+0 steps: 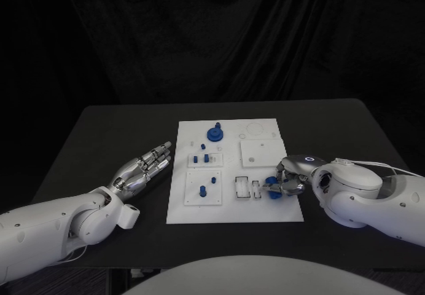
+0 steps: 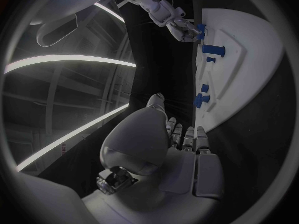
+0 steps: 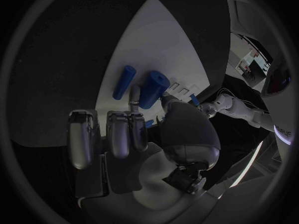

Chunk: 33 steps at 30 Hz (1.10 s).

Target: Assemble the parts on the task board

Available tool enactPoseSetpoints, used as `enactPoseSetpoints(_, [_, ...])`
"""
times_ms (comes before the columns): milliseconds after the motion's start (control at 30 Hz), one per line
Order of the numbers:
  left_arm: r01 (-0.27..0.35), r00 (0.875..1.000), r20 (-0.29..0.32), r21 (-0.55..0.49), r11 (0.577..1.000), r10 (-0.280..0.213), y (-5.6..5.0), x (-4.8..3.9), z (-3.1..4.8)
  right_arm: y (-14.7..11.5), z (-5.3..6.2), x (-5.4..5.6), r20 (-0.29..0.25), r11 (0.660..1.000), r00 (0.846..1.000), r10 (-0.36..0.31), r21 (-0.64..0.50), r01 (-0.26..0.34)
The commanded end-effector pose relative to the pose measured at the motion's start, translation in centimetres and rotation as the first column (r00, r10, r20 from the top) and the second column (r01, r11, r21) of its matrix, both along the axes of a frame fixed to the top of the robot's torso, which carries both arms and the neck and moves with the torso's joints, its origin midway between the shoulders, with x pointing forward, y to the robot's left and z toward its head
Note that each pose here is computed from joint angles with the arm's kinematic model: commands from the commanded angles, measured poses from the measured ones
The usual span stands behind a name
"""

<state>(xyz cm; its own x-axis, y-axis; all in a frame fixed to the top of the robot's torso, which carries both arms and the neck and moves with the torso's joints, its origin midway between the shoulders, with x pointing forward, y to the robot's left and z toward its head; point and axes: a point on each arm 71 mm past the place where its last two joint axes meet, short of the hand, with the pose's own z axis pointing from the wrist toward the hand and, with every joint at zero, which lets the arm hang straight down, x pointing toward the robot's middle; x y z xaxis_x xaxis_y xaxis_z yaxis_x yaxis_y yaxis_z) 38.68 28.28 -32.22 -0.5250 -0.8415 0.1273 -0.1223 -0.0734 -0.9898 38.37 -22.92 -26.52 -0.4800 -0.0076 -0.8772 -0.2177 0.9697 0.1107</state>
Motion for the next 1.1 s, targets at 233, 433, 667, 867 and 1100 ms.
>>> enactPoseSetpoints(233, [0.006, 0.997, 0.080, -0.075, 0.997, 0.000, -0.1, 0.22, 0.68, 0.4, -1.3, -0.3, -0.018, 1.000, 1.000, 0.002, -0.016, -0.002])
enactPoseSetpoints(433, [0.009, 0.997, 0.079, -0.078, 0.997, -0.003, -0.1, 0.26, 0.63, 0.5, -1.7, -0.3, -0.044, 0.999, 0.999, -0.016, -0.028, 0.015])
enactPoseSetpoints(667, [0.011, 0.997, 0.078, -0.079, 0.997, -0.005, -0.1, 0.26, 0.60, 0.1, -1.9, -0.4, -0.092, 0.996, 0.993, -0.073, 0.035, 0.076])
enactPoseSetpoints(867, [0.011, 0.997, 0.078, -0.079, 0.997, -0.005, -0.2, 0.28, 0.59, -0.5, -1.1, -0.6, -0.150, 0.974, 0.978, -0.147, 0.151, 0.170])
enactPoseSetpoints(1100, [0.011, 0.997, 0.077, -0.077, 0.997, -0.005, -0.2, 0.27, 0.58, -0.4, 1.7, 0.5, -0.242, 0.912, 0.945, -0.222, 0.292, 0.289])
